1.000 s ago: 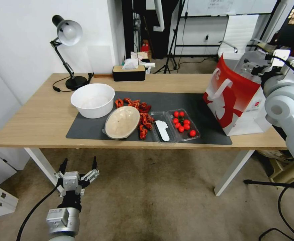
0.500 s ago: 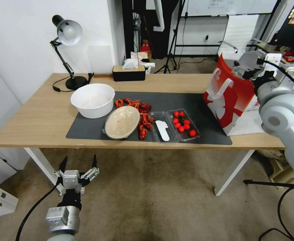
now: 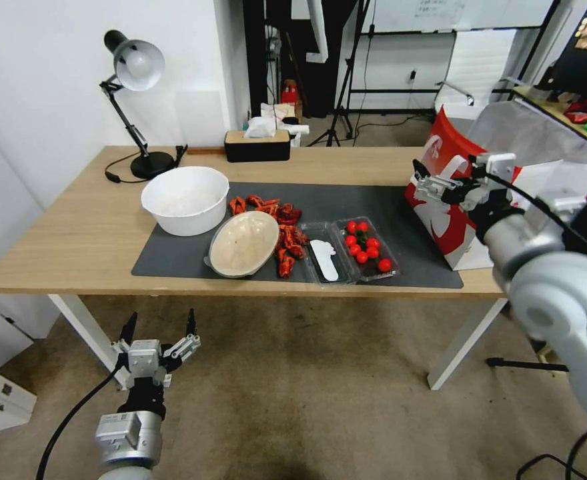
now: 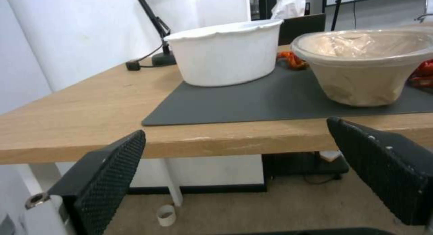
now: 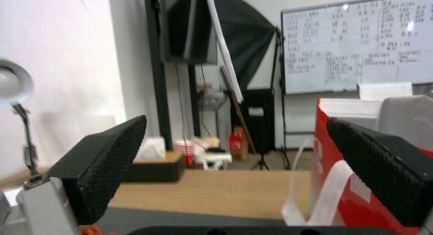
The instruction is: Pick up the trash from the table and place it into the takeout bag.
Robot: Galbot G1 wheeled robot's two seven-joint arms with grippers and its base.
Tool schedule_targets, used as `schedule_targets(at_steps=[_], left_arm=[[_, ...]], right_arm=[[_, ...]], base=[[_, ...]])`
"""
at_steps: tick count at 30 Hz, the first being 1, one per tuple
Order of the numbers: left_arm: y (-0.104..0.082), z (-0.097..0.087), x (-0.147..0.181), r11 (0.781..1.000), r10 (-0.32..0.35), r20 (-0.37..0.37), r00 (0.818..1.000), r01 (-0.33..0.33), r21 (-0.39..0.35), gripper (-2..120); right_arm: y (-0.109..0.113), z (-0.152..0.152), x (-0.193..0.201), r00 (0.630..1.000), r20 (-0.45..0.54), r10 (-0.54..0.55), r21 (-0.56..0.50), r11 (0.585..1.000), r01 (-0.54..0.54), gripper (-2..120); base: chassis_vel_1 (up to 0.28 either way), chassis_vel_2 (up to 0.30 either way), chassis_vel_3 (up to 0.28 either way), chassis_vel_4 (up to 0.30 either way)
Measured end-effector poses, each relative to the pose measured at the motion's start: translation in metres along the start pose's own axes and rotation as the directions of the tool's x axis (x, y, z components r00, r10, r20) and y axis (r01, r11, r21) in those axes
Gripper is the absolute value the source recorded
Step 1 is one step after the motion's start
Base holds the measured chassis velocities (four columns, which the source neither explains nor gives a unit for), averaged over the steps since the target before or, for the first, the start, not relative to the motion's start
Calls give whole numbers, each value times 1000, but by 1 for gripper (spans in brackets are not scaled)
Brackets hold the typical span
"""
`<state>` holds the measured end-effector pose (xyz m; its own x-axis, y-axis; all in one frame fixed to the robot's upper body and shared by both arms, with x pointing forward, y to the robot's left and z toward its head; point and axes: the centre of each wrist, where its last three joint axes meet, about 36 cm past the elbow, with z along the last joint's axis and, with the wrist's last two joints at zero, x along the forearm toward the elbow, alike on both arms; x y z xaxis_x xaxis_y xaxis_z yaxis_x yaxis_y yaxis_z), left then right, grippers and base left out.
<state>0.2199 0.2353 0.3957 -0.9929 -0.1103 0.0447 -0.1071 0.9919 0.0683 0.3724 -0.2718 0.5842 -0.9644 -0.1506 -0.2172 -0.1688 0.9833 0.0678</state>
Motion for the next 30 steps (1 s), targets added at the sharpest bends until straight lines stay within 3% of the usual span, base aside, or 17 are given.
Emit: schedule_targets(at_steps=[8,18,26,30], left_arm=[[1,0,2,1000,4,-1,1000,-4,-4,100],[0,-1,4,1000,13,9,1000,-13,-2,100],[-1,-1,4,1000,21,9,1000,-21,0,100],[-2,-1,5,1000,26,7,1000,-26,3,100]], right_arm=[[17,36,38,998,57,-17,-23,1000,19,100],[48,82,95,992,122,36,-81,996,-26,100],[66,115,126,982,166,88,-46,996,-81,100],[72,130,137,983,136,121,-21,993,-120,100]], base=[[0,0,0,0],[0,0,0,0],[0,0,0,0],[0,0,0,0]])
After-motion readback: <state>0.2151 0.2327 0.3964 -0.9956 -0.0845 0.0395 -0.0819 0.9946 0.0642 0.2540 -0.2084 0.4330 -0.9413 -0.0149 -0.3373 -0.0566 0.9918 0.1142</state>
